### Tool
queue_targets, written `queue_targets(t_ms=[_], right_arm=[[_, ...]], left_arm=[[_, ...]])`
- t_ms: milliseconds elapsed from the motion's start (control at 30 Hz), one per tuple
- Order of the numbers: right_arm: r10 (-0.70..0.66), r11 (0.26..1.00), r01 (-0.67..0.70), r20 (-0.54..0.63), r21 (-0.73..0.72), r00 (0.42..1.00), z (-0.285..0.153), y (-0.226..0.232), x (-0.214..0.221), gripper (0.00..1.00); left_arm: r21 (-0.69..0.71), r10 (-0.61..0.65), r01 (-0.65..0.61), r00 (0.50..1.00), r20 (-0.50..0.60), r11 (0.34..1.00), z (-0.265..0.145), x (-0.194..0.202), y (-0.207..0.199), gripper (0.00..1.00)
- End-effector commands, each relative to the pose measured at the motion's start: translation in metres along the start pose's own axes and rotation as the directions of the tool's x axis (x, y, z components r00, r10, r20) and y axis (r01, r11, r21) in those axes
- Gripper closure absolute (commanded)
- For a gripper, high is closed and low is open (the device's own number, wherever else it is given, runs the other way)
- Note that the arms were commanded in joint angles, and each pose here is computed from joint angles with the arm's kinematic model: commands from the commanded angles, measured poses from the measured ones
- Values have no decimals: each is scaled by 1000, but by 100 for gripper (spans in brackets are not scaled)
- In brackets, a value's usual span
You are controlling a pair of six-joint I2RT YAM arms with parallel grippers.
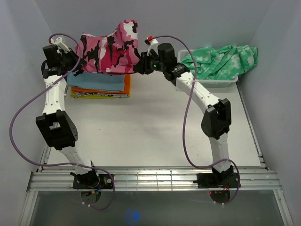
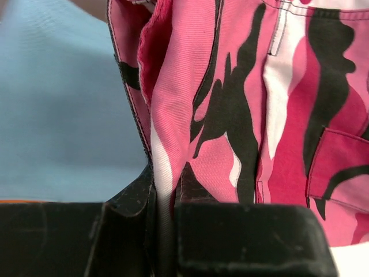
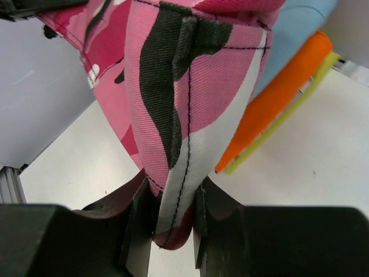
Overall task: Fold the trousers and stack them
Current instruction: Neatly place the folded trousers to the corner
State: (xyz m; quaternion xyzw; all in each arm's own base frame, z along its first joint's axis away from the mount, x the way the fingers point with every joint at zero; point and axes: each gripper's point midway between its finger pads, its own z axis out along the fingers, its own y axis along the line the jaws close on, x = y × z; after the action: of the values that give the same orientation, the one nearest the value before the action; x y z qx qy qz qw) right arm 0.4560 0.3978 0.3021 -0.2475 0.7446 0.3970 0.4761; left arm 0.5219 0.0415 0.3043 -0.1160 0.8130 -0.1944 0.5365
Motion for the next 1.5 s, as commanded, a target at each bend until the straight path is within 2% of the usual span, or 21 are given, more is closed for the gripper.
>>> queue_targets(t_ms=[0, 33, 133, 167, 200, 267, 467, 633, 1133, 1467], right_arm=[[-65, 998, 65, 126, 3, 990, 14, 0, -51, 92], [-73, 997, 74, 158, -4, 985, 19, 5, -62, 92], [-73, 997, 78, 190, -22, 979, 43, 10, -52, 92], [-68, 997, 72, 172, -15, 983, 55, 8, -35, 92], [-82, 995, 91, 223, -32, 971, 60, 14, -41, 92], [-59, 997, 68, 214, -35, 975, 76, 12, -24, 92], [1, 999, 8, 228, -38, 974, 113, -1, 6, 92], [1, 1000, 4, 219, -20, 976, 128, -10, 26, 92], [-6, 999, 0, 160, 41, 987, 146, -38, 70, 92], [-6, 997, -6, 158, 75, 987, 147, -47, 75, 92]], left_arm=[[-100, 75, -50, 961, 265, 994, -22, -92, 45, 100], [-112, 79, -50, 959, 271, 992, -20, -96, 54, 100], [-138, 82, -42, 953, 292, 989, -10, -109, 83, 100], [-154, 72, -29, 956, 286, 988, -2, -106, 97, 100], [-158, 79, -32, 950, 302, 987, -3, -114, 101, 100], [-188, 86, -25, 944, 320, 982, -4, -120, 119, 100], [-242, 90, -15, 949, 303, 970, -2, -107, 157, 100], [-271, 80, -6, 962, 260, 962, -1, -86, 185, 100], [-339, 50, 10, 985, 167, 941, 27, -43, 230, 100], [-376, 44, 21, 986, 163, 926, 17, -31, 232, 100]])
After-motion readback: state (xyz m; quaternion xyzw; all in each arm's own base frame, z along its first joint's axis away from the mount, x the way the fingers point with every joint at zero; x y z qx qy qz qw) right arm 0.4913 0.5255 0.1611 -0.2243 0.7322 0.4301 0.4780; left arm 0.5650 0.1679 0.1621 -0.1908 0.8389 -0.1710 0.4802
